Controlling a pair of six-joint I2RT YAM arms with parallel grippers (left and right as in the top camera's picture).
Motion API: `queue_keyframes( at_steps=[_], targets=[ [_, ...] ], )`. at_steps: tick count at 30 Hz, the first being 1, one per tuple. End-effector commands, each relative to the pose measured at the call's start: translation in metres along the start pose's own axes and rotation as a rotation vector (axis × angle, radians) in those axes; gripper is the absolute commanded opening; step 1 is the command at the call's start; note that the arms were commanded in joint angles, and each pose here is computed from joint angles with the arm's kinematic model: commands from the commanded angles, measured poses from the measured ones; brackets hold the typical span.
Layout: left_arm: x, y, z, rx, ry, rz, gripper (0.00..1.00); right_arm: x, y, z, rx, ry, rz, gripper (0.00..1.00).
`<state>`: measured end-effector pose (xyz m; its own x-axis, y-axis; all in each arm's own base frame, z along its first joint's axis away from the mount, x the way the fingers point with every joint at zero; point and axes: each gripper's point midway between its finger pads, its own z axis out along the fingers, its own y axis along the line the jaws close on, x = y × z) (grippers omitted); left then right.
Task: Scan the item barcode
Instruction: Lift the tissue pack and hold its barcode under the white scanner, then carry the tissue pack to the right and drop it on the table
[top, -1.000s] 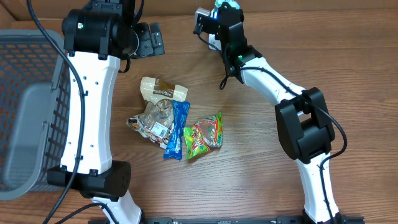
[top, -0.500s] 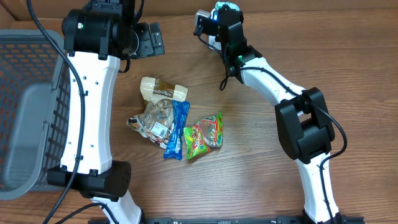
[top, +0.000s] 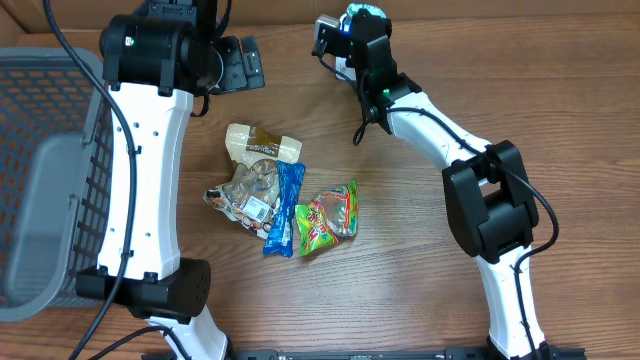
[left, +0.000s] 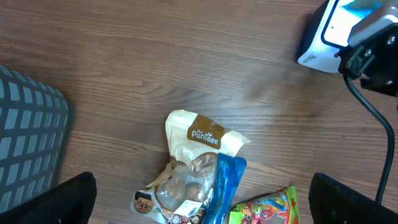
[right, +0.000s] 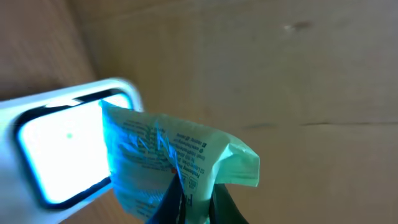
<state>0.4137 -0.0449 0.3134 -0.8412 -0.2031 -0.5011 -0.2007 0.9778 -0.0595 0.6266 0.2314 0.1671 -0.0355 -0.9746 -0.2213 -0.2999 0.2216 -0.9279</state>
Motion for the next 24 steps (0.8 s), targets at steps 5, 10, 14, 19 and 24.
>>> queue_keyframes(
  at_steps=[5,10,14,19,24],
  targets=[
    [0.001,-0.001,0.002,-0.001,0.007,-0.018,1.00,-0.018,-0.069,-0.073,-0.055,-0.016,0.115,0.04],
    [0.001,-0.001,0.002,-0.001,0.007,-0.018,1.00,-0.025,-0.077,-0.137,-0.192,-0.014,0.228,0.04],
    [0.001,-0.001,0.002,-0.001,0.007,-0.018,1.00,-0.038,-0.055,-0.195,-0.456,-0.068,0.475,0.04],
    [0.001,-0.001,0.002,-0.001,0.007,-0.018,1.00,-0.047,-0.009,-0.262,-0.895,-0.023,0.791,0.04],
    [0.001,-0.001,0.002,-0.001,0.007,-0.018,1.00,-0.011,0.016,-0.272,-1.016,0.271,1.054,0.04]
  ],
)
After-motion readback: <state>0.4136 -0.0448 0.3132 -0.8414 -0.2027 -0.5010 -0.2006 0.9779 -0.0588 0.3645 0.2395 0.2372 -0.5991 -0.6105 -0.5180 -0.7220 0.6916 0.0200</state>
